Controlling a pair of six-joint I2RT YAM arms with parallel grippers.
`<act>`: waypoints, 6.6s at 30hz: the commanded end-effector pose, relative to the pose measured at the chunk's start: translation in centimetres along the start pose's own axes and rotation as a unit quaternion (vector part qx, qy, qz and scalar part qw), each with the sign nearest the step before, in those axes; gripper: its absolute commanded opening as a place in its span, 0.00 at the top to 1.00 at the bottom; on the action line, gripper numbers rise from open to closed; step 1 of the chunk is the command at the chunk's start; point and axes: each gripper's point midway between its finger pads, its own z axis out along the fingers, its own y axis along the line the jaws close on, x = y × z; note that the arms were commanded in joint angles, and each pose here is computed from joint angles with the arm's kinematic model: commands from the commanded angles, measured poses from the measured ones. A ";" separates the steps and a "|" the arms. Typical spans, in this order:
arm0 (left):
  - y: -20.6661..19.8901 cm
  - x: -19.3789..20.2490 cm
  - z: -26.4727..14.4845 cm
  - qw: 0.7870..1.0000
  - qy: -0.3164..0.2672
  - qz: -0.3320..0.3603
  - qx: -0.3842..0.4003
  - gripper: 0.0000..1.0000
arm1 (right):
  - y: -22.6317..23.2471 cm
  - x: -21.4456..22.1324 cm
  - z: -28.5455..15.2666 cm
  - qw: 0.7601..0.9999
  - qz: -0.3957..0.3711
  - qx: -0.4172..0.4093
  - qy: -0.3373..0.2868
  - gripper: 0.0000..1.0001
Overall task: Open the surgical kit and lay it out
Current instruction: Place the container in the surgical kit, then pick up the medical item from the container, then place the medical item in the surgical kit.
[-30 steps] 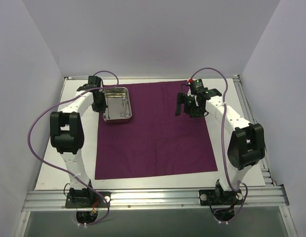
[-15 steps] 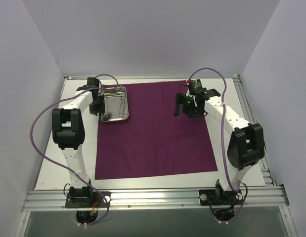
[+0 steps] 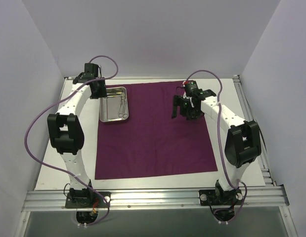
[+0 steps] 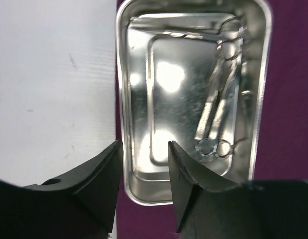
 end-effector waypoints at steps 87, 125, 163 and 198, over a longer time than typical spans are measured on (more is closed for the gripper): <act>-20.1 3.0 -15.9 0.825 0.063 -0.148 0.542 0.98 | 14.2 -2.4 -6.5 0.927 -0.144 -0.346 -0.020 0.20; -23.2 5.6 -21.4 0.789 0.065 -0.230 0.566 0.98 | 21.7 -0.6 -10.8 0.898 -0.057 -0.432 -0.068 0.46; -19.1 6.1 -21.8 0.812 0.011 -0.060 0.580 0.35 | 18.4 6.0 -8.2 0.928 -0.222 -0.297 0.023 1.00; -22.4 4.1 -24.9 0.755 -0.031 -0.072 0.651 0.98 | 20.9 2.9 -13.6 0.867 -0.140 -0.479 0.019 0.68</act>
